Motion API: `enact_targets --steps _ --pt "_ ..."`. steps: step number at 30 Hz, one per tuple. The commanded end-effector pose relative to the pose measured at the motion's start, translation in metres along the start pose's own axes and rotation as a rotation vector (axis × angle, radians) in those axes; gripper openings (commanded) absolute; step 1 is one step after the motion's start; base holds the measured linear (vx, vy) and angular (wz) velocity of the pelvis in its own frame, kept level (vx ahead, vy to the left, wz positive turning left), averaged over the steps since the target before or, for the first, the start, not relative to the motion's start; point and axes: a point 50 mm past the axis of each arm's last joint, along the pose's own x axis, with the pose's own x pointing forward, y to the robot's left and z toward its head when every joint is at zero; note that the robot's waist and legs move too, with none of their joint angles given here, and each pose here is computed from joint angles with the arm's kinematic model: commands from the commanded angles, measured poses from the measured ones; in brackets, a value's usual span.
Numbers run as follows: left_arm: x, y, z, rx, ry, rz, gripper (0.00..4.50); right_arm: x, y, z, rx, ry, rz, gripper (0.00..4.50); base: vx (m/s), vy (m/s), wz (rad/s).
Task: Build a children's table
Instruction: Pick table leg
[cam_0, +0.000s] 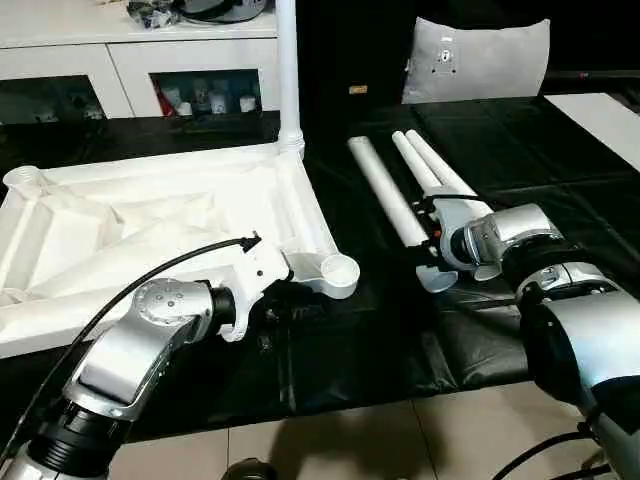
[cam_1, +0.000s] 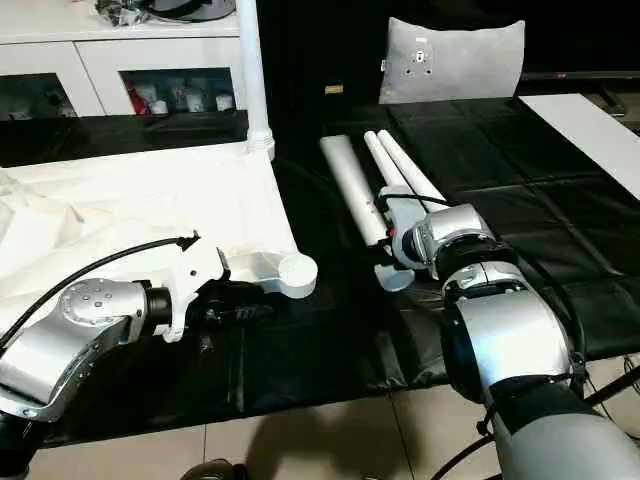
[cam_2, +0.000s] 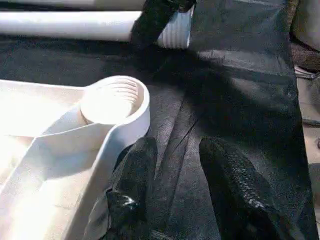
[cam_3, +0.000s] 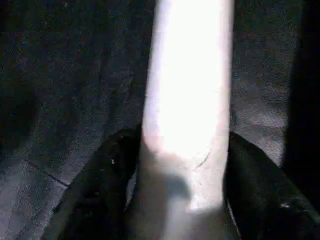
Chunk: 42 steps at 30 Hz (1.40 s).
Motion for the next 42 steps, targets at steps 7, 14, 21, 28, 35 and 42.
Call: enact_targets --steps 7,14,21,28,35,42 --pt "0.004 -0.001 0.004 0.016 -0.017 0.025 1.71 0.0 -0.002 -0.003 0.033 -0.005 0.001 2.04 0.0 0.0 0.0" --pt "0.01 0.008 0.011 0.016 -0.094 0.123 1.71 0.003 -0.006 -0.006 0.144 -0.093 0.011 1.95 0.0 0.0 0.0" --pt "0.019 0.036 0.032 -0.083 -0.275 0.431 1.71 -0.016 -0.011 0.028 0.28 -0.574 0.096 1.94 0.0 0.0 0.0" --pt "0.027 0.045 0.064 -0.345 -0.523 0.442 2.32 -0.039 0.013 0.02 0.358 -0.864 0.574 1.93 0.0 0.0 0.0" --pt "0.041 0.03 0.095 -0.528 -0.696 0.185 2.84 -0.058 0.029 -0.01 0.389 -0.953 0.91 1.93 0.0 0.0 0.0" --pt "0.047 0.014 0.114 -0.605 -0.758 0.007 3.35 -0.064 0.048 -0.022 0.326 -0.918 1.001 1.93 0.0 0.0 0.0"
